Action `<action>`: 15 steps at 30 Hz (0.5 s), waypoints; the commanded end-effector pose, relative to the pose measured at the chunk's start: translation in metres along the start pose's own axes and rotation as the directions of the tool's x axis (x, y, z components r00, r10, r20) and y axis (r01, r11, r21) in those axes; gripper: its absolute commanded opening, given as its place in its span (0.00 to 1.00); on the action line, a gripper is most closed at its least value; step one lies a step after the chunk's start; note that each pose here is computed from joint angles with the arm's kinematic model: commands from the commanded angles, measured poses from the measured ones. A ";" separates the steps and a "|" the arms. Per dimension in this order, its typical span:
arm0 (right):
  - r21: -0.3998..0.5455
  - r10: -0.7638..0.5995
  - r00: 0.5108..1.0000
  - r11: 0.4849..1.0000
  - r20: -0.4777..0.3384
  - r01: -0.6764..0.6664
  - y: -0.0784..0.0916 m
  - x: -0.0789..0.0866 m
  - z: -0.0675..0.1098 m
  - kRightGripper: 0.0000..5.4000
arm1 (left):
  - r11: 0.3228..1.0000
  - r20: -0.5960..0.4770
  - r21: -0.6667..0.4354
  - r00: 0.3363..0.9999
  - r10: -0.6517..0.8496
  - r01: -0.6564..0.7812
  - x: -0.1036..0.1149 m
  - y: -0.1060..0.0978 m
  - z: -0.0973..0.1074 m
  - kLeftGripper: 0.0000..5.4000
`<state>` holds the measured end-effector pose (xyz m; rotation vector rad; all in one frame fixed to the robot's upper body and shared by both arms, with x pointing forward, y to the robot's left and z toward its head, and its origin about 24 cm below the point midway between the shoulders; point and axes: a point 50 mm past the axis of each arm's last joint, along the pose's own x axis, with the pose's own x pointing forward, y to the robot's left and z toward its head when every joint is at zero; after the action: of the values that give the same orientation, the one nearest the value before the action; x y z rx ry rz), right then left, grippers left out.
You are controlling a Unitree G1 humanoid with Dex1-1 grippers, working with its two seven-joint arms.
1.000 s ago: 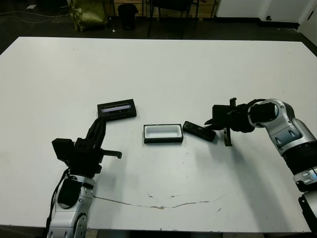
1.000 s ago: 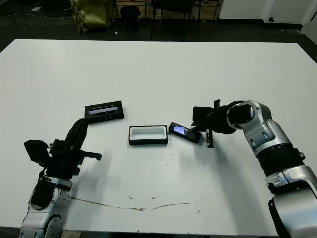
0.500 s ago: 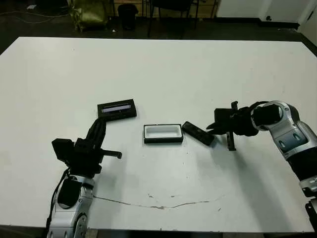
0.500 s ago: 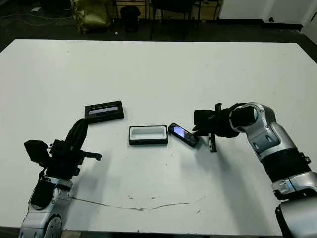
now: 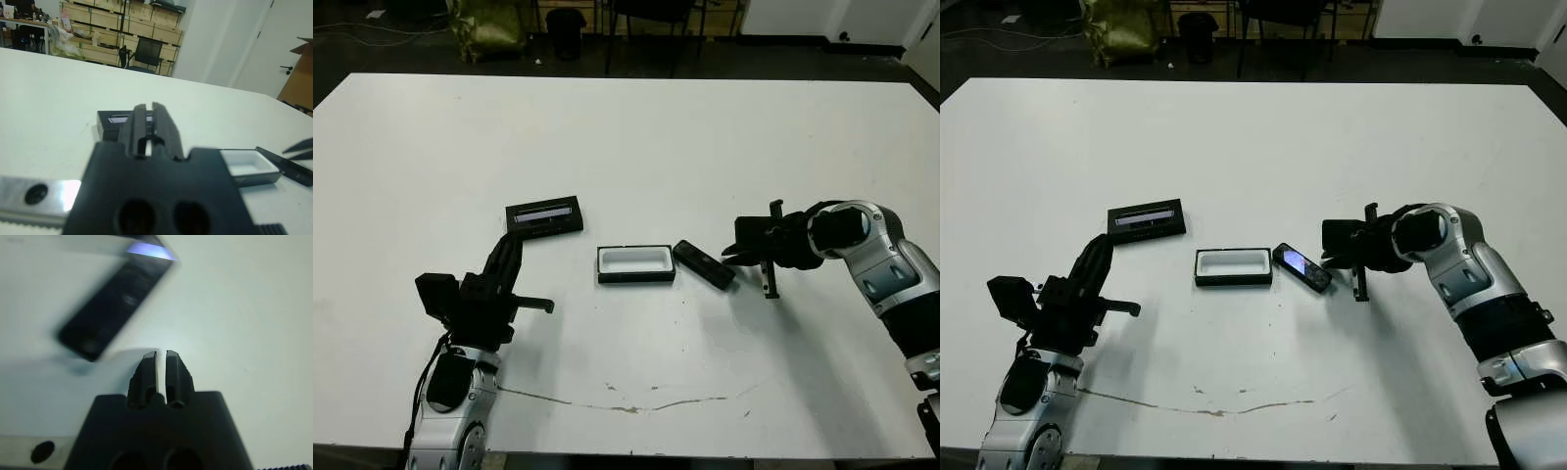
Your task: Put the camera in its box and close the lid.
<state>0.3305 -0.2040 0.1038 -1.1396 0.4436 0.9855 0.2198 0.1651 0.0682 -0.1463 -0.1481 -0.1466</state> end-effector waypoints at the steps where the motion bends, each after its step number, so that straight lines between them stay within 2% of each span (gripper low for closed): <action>1: 0.038 -0.185 0.981 0.981 -0.059 0.188 -0.002 -0.004 -0.017 0.00 | 1.000 -0.030 0.004 1.000 0.004 -0.004 -0.004 0.003 -0.007 0.00; 4: 0.104 -0.355 0.931 0.926 -0.089 0.363 -0.016 -0.014 -0.022 0.00 | 1.000 -0.027 0.005 1.000 0.001 -0.001 -0.003 0.004 -0.007 0.00; 8: 0.206 -0.500 0.865 0.844 -0.028 0.495 -0.028 -0.033 -0.024 0.00 | 1.000 -0.020 0.003 1.000 0.002 -0.002 -0.003 0.004 -0.009 0.00; 11: 0.289 -0.554 0.831 0.805 0.052 0.519 -0.028 -0.046 -0.019 0.00 | 1.000 -0.015 0.013 1.000 0.000 0.000 -0.003 0.004 -0.009 0.00; 15: 0.451 -0.585 0.792 0.763 0.175 0.464 -0.017 -0.060 -0.002 0.00 | 1.000 -0.029 0.012 1.000 0.007 -0.007 -0.004 0.002 -0.008 0.00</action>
<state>0.3214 -0.2335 0.1642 -0.7360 0.0087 0.4915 0.2201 0.1654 0.0642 -0.1341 -0.1563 -0.1506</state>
